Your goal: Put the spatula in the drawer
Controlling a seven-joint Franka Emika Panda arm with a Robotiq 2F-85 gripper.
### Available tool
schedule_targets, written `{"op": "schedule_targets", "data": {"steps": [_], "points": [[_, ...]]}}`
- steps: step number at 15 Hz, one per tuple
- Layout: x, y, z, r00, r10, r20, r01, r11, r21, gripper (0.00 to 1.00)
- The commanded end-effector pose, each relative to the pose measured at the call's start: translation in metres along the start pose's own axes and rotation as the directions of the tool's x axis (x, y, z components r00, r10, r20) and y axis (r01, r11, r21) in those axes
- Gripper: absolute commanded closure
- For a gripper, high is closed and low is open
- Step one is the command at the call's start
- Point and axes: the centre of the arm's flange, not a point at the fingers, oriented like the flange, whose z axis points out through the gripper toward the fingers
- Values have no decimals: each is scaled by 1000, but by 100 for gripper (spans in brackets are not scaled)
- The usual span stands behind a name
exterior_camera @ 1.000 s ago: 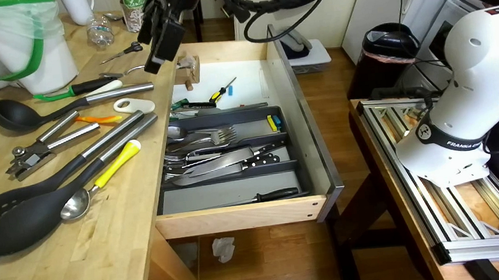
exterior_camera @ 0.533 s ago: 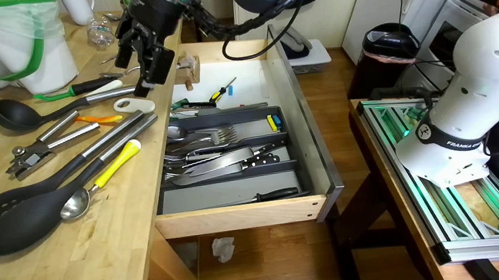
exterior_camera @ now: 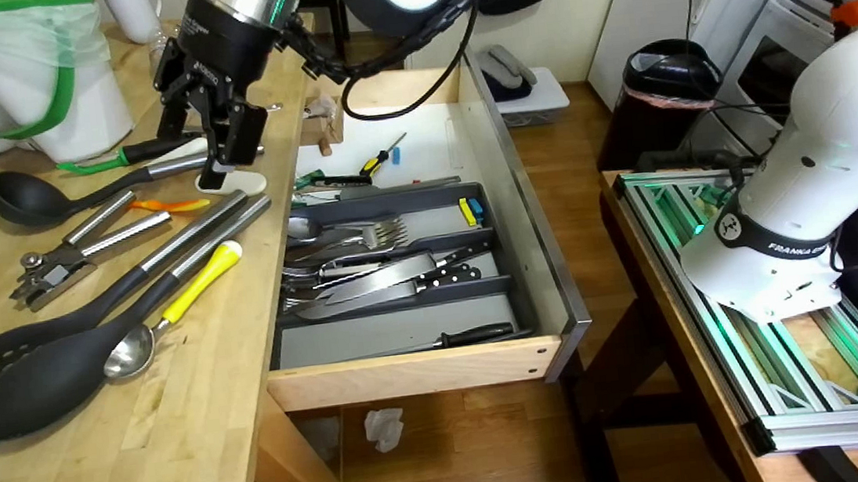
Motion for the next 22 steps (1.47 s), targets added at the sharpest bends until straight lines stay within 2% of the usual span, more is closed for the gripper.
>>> {"op": "schedule_targets", "data": {"steps": [1, 4, 5, 6, 8, 9, 10, 11, 15, 16, 17, 18, 19, 22], "points": [[6, 12, 31, 999, -34, 9, 34, 998, 54, 8], [4, 11, 43, 999, -42, 29, 41, 998, 55, 14], [2, 12, 46, 998, -43, 35, 42, 998, 50, 22], [1, 12, 49, 998, -44, 37, 42, 998, 51, 21], [0, 12, 53, 998, -49, 39, 47, 997, 54, 31], [0, 11, 56, 998, -57, 40, 54, 997, 56, 31], [1, 11, 59, 997, -66, 41, 64, 997, 54, 38], [2, 10, 61, 997, -70, 41, 68, 996, 53, 35], [5, 7, 69, 994, -97, 48, 95, 994, 54, 48], [6, 7, 71, 994, -101, 50, 98, 994, 55, 49], [7, 6, 73, 993, -107, 55, 104, 993, 54, 55], [6, 5, 74, 991, -117, 61, 114, 992, 49, 52], [6, 6, 75, 990, -126, 68, 123, 991, 46, 55], [2, 7, 78, 986, -142, 91, 139, 989, 43, 55]]}}
